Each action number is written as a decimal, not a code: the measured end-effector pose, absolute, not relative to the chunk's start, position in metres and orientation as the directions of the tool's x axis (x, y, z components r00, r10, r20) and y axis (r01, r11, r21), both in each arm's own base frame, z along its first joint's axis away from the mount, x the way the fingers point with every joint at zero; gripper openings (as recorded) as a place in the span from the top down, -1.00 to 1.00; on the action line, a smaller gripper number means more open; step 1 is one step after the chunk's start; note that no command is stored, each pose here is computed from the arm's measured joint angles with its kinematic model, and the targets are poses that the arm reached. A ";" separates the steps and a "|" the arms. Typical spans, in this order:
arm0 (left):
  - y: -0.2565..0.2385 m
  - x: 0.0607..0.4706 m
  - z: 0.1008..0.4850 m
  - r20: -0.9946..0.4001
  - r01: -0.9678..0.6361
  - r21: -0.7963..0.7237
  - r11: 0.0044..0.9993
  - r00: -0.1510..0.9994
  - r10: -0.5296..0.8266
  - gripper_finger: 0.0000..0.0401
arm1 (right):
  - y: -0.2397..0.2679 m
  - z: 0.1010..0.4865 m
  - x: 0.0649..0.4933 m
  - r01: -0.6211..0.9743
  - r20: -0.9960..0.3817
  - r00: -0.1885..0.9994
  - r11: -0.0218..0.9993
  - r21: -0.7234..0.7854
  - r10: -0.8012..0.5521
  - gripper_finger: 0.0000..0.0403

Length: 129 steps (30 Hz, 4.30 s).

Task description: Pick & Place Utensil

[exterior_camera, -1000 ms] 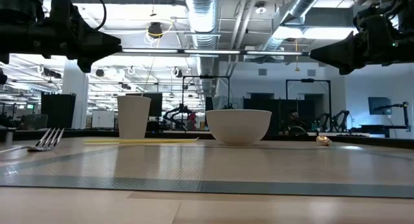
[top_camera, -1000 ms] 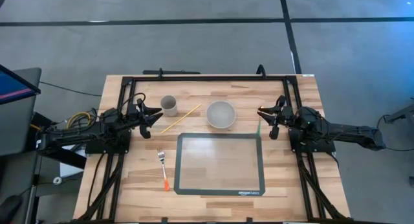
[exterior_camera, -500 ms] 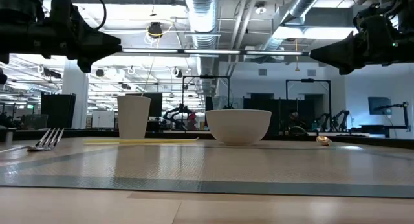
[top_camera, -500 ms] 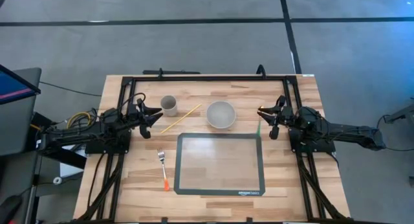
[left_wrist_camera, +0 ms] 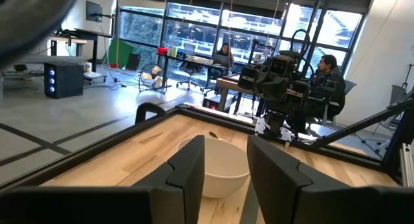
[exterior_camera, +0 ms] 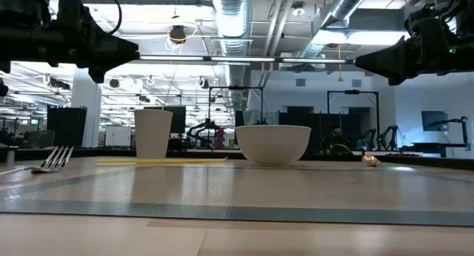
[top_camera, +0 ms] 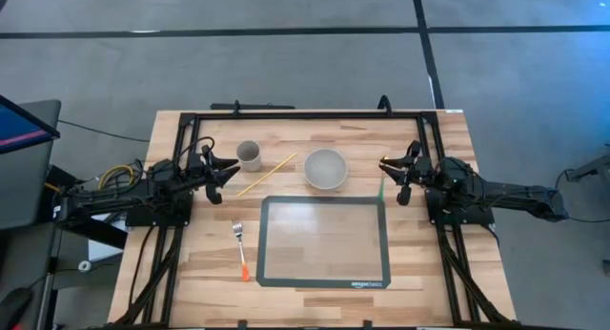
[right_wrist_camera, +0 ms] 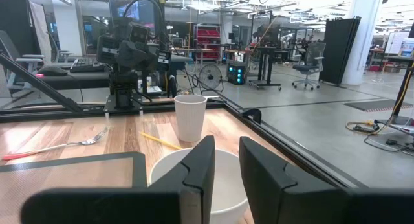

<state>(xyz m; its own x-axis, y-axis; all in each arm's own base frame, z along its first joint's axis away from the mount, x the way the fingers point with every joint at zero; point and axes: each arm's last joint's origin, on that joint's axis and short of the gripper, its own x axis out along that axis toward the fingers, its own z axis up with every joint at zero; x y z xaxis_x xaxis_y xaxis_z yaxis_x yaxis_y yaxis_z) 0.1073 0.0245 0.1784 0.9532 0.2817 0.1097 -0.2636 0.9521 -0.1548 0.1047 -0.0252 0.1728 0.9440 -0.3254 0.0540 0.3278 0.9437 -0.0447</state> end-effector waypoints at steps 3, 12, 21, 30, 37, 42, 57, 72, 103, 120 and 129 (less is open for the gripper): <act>0.025 0.107 0.178 0.110 -0.264 -0.155 0.952 0.953 0.282 0.41 | -0.025 0.173 0.105 0.328 0.054 0.944 0.944 -0.045 -0.325 0.67; 0.025 0.107 0.178 0.110 -0.264 -0.155 0.952 0.953 0.282 0.41 | -0.025 0.173 0.105 0.328 0.054 0.944 0.944 -0.045 -0.325 0.67; 0.025 0.107 0.178 0.109 -0.264 -0.155 0.952 0.953 0.282 0.41 | -0.025 0.173 0.105 0.328 0.054 0.944 0.944 -0.045 -0.326 0.67; 0.025 0.107 0.178 0.109 -0.264 -0.155 0.952 0.953 0.282 0.41 | -0.025 0.173 0.105 0.328 0.054 0.944 0.944 -0.045 -0.326 0.67; 0.025 0.107 0.178 0.110 -0.264 -0.155 0.952 0.953 0.282 0.41 | -0.025 0.173 0.105 0.328 0.054 0.944 0.944 -0.045 -0.325 0.67; 0.025 0.107 0.178 0.109 -0.264 -0.155 0.952 0.953 0.282 0.41 | -0.025 0.173 0.105 0.328 0.054 0.944 0.944 -0.045 -0.325 0.67; 0.025 0.107 0.178 0.110 -0.264 -0.155 0.952 0.953 0.282 0.41 | -0.025 0.173 0.105 0.328 0.054 0.944 0.944 -0.045 -0.325 0.67; 0.024 0.107 0.180 0.128 -0.261 -0.156 0.953 0.951 0.281 0.41 | -0.024 0.176 0.105 0.268 0.086 0.936 0.849 0.456 -0.341 0.67; 0.037 0.172 0.276 -0.046 -0.153 -0.008 0.988 0.987 0.153 0.41 | -0.016 0.270 0.170 -0.031 0.176 0.984 0.997 0.069 0.019 0.68; 0.040 0.185 0.267 -0.139 -0.154 -0.016 0.988 0.979 0.150 0.41 | -0.021 0.200 0.280 0.074 -0.409 0.912 0.992 0.100 -0.027 0.67; 0.040 0.185 0.266 -0.149 -0.153 -0.016 0.988 0.978 0.149 0.41 | -0.024 0.161 0.312 0.108 -0.557 0.831 0.986 0.127 -0.019 0.67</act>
